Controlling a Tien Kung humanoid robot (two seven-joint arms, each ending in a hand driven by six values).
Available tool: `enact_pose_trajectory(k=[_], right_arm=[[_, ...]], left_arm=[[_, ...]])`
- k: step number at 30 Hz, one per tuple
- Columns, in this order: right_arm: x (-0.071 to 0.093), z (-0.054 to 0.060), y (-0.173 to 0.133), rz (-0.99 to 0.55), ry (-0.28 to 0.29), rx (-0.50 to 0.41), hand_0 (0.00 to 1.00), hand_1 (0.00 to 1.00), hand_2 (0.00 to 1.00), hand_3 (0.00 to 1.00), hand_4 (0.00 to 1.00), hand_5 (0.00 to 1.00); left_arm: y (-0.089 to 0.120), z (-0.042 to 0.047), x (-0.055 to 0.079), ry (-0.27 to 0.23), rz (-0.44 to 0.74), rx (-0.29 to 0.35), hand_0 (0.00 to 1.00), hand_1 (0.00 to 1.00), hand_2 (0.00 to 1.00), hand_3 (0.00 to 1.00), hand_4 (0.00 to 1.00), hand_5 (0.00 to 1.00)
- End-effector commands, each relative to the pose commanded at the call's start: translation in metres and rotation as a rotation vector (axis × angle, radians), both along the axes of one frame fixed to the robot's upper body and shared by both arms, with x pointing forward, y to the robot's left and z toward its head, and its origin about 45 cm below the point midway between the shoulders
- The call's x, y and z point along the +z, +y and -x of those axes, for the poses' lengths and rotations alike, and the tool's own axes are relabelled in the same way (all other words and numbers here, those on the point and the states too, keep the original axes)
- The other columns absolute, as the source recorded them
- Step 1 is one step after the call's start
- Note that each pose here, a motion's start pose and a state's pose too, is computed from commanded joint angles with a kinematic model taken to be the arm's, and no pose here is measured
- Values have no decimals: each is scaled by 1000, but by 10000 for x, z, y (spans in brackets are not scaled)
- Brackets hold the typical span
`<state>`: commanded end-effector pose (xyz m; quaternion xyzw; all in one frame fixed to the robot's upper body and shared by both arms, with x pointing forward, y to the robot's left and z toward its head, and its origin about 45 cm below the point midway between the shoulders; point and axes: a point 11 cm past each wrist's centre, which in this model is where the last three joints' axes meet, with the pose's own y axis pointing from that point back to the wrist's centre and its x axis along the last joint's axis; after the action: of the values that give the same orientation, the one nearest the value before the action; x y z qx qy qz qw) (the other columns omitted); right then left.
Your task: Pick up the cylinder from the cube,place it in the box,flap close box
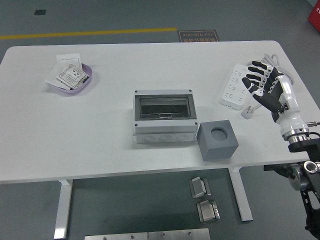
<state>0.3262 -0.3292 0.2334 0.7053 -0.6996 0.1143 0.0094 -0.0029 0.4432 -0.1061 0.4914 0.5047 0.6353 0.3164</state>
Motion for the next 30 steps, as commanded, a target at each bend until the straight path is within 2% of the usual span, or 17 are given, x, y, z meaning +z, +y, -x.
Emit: enact_pose_trajectory(k=[6, 7, 12, 13, 18, 19, 30], right_arm=[[31, -20, -34, 1, -12, -13, 675, 704, 749, 756, 905, 330], [30, -21, -36, 0, -12, -15, 675, 704, 747, 755, 848, 268], [-12, 6, -57, -8, -2, -26, 675, 704, 747, 755, 848, 268], [-18, 10, -61, -9, 0, -28, 676, 696, 675, 753, 861, 286], [-17, 17, -85, -8, 1, -34, 676, 696, 675, 753, 861, 286], [-14, 16, -93, -6, 0, -35, 687, 693, 649, 749, 870, 302], [24, 21, -231, 17, -5, -70, 690, 692, 659, 748, 870, 308]], left_arm=[[23, -21, 9, -4, -4, -1, 638, 617, 572, 599, 668, 281], [22, -20, 9, -4, -4, -1, 638, 617, 572, 599, 668, 282], [7, 11, 2, -1, -2, 6, 638, 617, 572, 599, 668, 282], [1, 16, -1, -1, -1, 8, 638, 617, 572, 599, 668, 281], [-34, 15, -13, -1, 5, 12, 638, 617, 572, 599, 668, 281], [-40, 11, -15, -2, 6, 12, 638, 617, 572, 599, 667, 281], [-86, 48, -33, 5, 15, 16, 638, 617, 572, 599, 668, 281]])
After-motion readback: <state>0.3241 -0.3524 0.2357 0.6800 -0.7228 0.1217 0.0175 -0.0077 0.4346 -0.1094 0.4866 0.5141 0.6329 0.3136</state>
